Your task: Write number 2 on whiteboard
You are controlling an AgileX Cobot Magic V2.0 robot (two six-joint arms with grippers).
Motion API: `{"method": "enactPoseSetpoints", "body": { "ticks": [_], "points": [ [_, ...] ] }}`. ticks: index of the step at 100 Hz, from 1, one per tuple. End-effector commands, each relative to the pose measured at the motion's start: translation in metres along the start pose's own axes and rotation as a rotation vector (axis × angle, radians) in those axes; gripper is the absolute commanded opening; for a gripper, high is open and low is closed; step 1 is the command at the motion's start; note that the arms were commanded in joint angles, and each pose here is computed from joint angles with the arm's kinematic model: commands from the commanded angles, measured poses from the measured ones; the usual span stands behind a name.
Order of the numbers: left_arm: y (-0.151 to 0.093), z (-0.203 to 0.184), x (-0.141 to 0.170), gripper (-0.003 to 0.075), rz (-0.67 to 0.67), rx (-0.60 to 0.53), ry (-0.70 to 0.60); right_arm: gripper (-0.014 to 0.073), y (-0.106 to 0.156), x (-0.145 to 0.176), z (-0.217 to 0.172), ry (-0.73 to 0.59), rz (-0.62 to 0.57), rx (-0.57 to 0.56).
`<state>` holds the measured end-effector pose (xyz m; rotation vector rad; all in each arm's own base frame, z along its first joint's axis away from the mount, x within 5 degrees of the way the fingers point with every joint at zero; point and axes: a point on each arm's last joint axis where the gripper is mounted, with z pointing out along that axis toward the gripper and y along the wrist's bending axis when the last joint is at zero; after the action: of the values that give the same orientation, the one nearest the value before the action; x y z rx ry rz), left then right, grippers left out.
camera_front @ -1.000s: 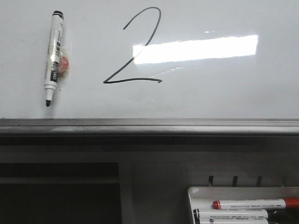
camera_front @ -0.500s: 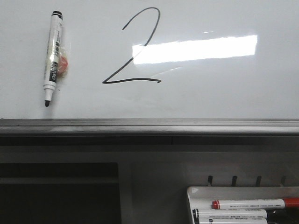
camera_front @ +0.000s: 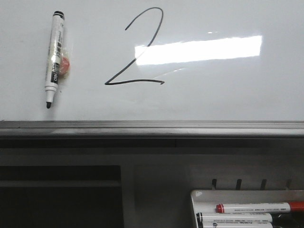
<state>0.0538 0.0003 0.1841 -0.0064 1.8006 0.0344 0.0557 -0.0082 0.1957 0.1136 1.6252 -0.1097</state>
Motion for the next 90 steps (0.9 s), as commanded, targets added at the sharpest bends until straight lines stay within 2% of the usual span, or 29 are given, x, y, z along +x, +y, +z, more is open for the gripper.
{"method": "enactPoseSetpoints", "body": {
  "ticks": [1,19,90],
  "points": [
    [0.001,-0.001,-0.004,-0.002,-0.007,-0.01,-0.083,-0.0062,0.0,0.004,0.0,-0.022,0.008,0.002],
    [0.001,-0.001,-0.004,-0.002,-0.007,-0.01,-0.083,-0.0062,-0.001,0.022,-0.002,0.175,-0.003,0.015],
    [0.001,-0.001,-0.004,-0.002,-0.007,-0.01,-0.083,-0.0062,-0.001,0.022,-0.001,0.166,-0.019,0.014]
  ]
}}
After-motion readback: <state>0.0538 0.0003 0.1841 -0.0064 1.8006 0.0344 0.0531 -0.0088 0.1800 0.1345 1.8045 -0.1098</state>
